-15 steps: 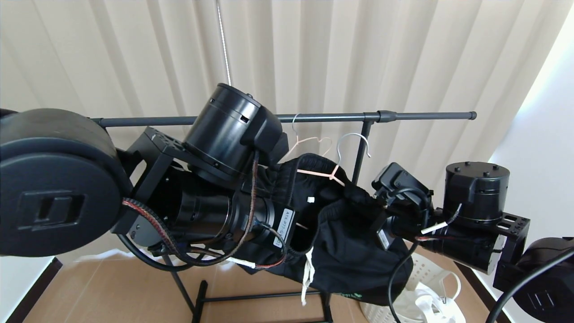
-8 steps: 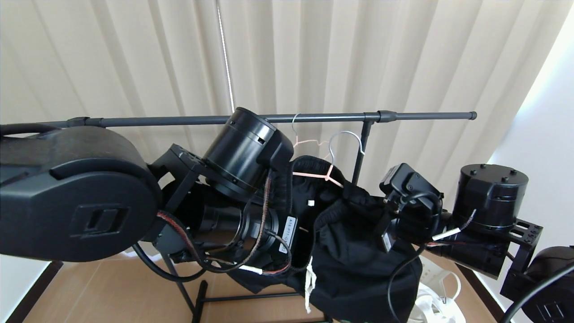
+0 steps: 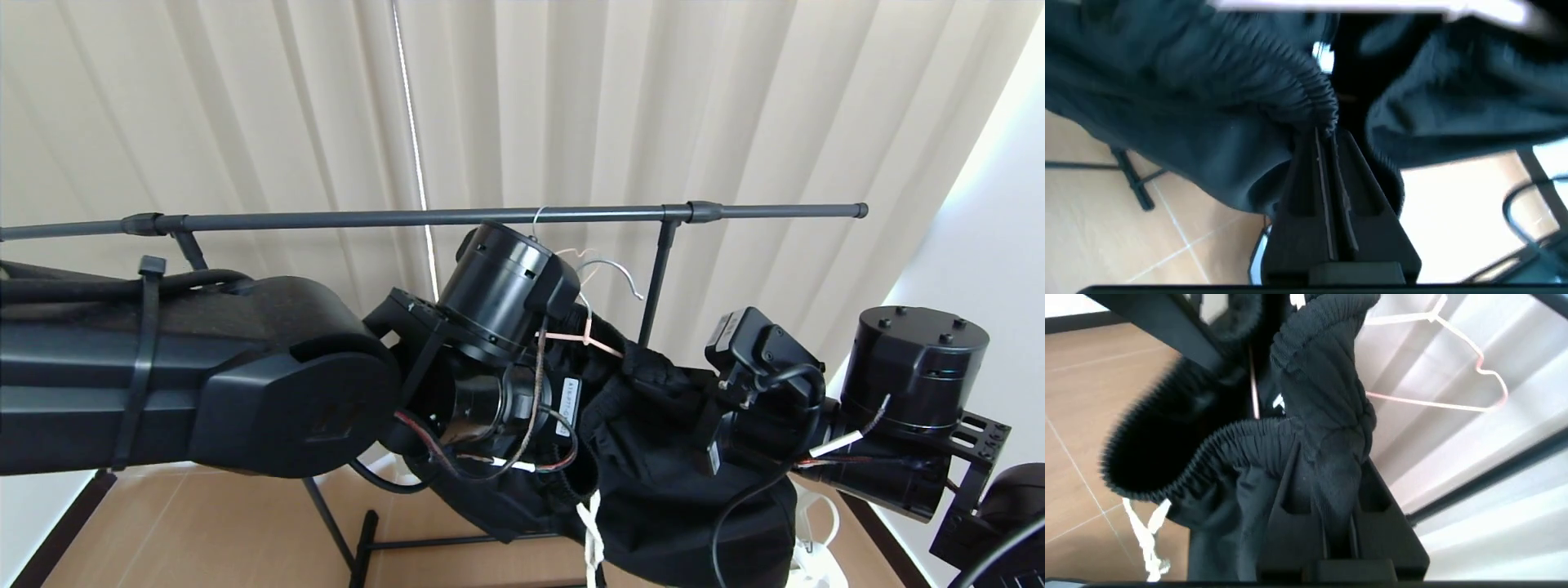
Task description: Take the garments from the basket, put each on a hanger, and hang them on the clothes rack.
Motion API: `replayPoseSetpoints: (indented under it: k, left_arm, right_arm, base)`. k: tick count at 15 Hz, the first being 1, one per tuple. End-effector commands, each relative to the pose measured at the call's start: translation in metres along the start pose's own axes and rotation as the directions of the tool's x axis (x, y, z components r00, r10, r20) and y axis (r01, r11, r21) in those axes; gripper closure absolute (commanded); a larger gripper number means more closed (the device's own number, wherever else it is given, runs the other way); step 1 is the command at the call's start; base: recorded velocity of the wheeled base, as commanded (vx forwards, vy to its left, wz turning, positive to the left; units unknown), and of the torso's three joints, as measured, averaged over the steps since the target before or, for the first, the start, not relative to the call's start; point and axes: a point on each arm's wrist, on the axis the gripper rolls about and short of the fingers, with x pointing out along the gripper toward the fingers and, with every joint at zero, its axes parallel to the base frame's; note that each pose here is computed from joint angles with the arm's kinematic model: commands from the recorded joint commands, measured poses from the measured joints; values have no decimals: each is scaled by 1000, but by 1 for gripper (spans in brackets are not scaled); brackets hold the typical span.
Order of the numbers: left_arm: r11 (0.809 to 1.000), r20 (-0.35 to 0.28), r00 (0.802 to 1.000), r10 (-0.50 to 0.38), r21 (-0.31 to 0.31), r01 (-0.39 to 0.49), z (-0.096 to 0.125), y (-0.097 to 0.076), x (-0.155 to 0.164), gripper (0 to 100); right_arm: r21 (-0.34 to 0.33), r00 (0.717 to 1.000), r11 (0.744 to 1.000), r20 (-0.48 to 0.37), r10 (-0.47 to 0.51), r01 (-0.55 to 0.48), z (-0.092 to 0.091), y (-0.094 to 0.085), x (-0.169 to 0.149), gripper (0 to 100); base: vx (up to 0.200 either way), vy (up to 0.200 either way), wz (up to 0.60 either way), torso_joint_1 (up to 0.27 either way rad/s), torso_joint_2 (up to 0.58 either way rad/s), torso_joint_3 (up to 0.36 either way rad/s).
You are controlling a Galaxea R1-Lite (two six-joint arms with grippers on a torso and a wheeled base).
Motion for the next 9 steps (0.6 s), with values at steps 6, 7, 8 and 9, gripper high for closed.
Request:
replayPoseSetpoints:
  k: [6,7,8,9]
  left_arm:
    - [1000,-7,1000,-11,15,11,-5,-7,9,100]
    - [1000,3,1000,-13,11,13,-5,-8,14,100]
    - [1000,21,1000,-13,9,13,-3,-9,14,100]
    - [1000,30,999,-13,11,13,-2,-10,14,100]
  right_arm:
    - [2,999,1000,38,0,0,5,1,-2,100]
    - [12,999,1000,47,10,-10,6,4,-2,100]
    - [12,999,1000,50,10,-11,7,4,-2,100]
    - [12,999,1000,50,13,-14,7,5,-2,100]
  base:
    - [0,0,0,0,0,0]
    - [0,0,0,0,0,0]
    - [0,0,0,0,0,0]
    - [0,0,0,0,0,0]
